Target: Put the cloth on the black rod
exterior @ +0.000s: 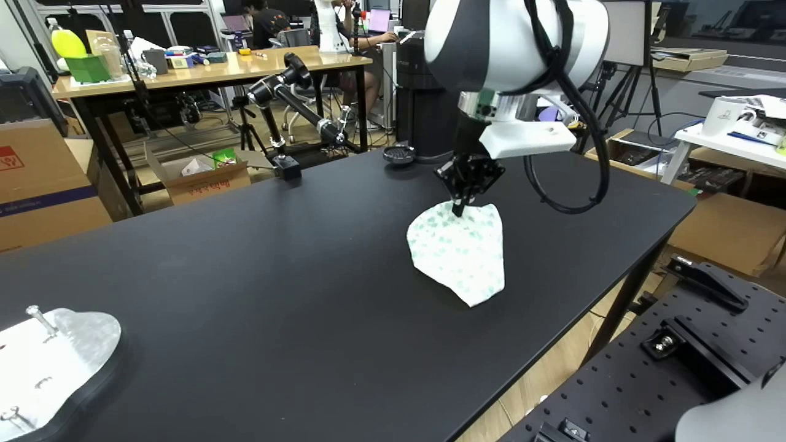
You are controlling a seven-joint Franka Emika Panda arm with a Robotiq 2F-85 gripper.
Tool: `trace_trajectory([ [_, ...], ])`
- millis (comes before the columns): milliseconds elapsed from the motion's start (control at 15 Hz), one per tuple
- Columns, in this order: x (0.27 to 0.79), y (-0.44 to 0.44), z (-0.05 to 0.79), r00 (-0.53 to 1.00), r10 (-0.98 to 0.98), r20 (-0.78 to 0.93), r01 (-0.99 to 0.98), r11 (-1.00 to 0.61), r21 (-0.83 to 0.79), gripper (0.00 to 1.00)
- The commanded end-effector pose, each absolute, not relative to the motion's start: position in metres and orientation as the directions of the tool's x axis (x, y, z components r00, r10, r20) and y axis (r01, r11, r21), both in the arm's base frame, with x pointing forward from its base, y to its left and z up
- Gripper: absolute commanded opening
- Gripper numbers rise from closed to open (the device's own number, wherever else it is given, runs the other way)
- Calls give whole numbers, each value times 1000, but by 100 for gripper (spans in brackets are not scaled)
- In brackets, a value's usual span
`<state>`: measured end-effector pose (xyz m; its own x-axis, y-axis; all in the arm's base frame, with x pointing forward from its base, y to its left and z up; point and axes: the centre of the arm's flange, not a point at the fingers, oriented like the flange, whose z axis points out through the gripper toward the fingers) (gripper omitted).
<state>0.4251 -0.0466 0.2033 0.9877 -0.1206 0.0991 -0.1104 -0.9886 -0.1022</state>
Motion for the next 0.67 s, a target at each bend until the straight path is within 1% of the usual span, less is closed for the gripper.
trace_trajectory([
  [0,439,-29,269,986,-114,125,-97,-986,-134,0],
  [333,478,7,366,981,8,195,32,-992,-120,0],
  [600,508,39,451,961,39,273,75,-990,-121,0],
])
